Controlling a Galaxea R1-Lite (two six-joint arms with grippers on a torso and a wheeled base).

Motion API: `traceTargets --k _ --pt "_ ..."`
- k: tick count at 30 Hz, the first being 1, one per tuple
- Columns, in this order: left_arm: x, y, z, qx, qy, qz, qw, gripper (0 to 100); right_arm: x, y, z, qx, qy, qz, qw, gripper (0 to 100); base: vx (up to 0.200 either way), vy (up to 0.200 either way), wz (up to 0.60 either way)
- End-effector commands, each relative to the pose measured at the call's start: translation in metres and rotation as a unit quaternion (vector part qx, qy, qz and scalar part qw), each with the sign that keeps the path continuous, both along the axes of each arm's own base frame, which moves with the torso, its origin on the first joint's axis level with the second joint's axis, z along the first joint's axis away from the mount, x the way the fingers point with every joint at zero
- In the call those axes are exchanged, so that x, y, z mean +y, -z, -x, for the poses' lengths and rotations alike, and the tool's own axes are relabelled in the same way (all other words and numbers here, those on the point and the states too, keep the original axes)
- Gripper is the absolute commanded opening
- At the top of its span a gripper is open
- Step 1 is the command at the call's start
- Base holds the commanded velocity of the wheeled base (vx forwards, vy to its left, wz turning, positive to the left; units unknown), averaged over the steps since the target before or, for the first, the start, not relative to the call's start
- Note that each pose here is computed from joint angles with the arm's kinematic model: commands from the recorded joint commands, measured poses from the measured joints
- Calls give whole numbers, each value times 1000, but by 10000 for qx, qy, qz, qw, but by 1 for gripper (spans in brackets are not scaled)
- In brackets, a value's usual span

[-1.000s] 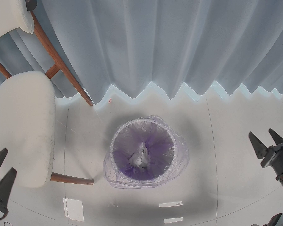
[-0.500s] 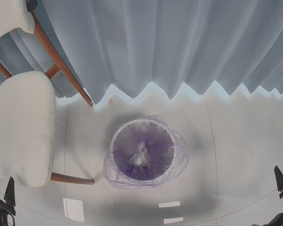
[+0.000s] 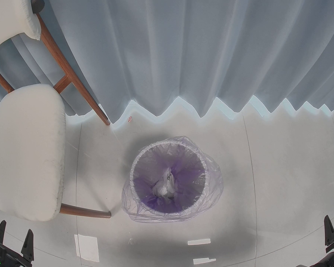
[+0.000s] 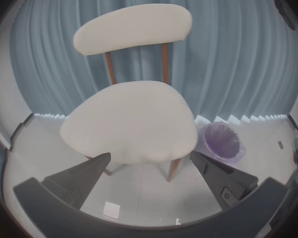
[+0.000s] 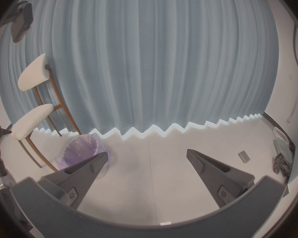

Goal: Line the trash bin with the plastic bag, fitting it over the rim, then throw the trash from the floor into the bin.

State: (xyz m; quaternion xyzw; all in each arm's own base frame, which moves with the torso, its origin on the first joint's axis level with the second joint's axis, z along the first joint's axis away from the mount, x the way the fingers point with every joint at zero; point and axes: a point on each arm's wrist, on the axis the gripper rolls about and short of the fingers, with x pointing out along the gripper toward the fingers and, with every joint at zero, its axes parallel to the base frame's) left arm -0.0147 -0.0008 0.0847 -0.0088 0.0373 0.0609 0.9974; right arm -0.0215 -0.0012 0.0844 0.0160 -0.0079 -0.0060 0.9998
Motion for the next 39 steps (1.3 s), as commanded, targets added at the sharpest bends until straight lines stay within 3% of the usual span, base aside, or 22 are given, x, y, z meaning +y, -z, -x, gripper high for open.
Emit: traceTargets --k 1,5,7,16,19,24,39 --pt "-1 7 1 124 281 -109 9995 100 0 6 2 36 328 -82 9994 100 0 0 0" --pt "-1 8 1 132 351 -122 9992 100 0 7 2 63 261 11 9996 100 0 0 0" --pt "1 8 4 -73 878 -161 9960 100 1 9 1 87 16 159 9998 100 0 0 0" --pt "1 9 8 -395 552 24 9977 100 1 9 1 71 -45 136 9999 100 0 0 0" --pt "1 9 8 -388 544 24 9978 100 0 9 1 94 192 20 9998 100 0 0 0" --pt "1 9 8 -378 560 -6 9977 100 0 9 1 138 214 -41 9997 100 0 0 0" --pt "1 10 8 -344 578 -49 9977 100 1 9 1 87 -7 105 9999 100 0 0 0"
